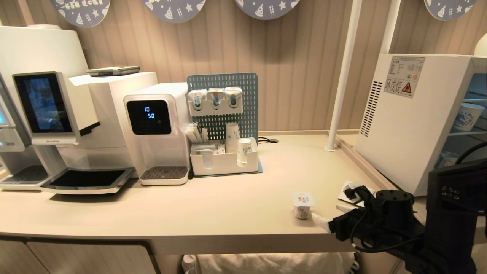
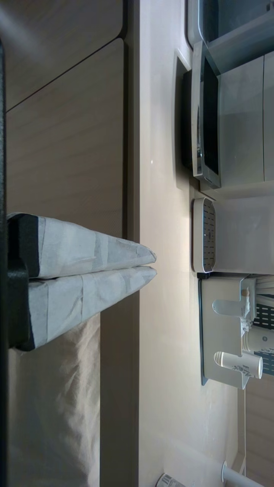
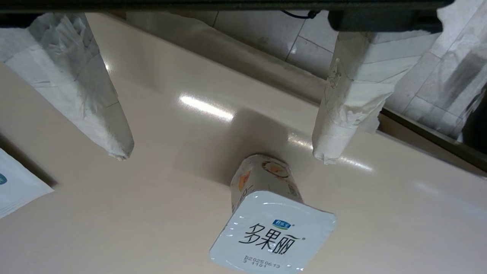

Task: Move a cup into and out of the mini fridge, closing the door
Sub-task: Put the yoghurt in the freezer

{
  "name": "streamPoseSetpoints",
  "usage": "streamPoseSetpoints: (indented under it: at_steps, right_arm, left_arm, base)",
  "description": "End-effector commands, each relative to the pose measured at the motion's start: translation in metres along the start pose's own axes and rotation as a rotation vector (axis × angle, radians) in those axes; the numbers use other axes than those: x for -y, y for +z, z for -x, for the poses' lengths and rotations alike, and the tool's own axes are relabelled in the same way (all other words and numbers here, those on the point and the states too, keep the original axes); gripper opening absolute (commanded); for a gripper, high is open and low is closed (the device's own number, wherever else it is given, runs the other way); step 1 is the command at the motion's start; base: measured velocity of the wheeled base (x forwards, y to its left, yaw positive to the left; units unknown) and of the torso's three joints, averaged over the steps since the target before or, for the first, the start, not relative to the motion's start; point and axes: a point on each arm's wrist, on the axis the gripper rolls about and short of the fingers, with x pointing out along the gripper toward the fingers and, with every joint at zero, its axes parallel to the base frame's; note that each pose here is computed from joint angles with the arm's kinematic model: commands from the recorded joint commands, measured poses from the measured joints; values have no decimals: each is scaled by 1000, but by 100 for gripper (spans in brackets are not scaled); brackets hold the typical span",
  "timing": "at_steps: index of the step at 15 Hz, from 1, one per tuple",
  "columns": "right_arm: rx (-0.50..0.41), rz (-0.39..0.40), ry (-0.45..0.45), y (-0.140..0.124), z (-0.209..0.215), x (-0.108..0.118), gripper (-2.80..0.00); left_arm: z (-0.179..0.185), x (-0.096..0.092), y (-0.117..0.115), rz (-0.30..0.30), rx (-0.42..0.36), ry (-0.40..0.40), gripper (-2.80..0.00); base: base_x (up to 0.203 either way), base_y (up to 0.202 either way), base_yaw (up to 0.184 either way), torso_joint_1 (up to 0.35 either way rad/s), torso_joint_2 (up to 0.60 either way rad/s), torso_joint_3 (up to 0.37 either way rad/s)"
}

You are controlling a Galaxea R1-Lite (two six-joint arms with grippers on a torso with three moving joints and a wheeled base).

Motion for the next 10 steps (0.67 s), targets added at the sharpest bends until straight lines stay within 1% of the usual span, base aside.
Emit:
streamPoseSetpoints:
  at_steps: [1, 4, 10]
  right_arm:
    - [-3, 3, -11, -4, -13, 1, 0]
    - [-2, 4, -32, -1, -25, 3, 0]
    - [11, 15, -40, 19, -43, 0, 0]
  left_arm:
    - [0, 0, -1, 1, -3, 1, -280]
    - [0, 0, -1, 1, -3, 1, -280]
    - [0, 0, -1, 1, -3, 1, -280]
  base:
    - [0, 0, 0, 0, 0, 0]
    - [0, 0, 0, 0, 0, 0]
    - [0, 0, 0, 0, 0, 0]
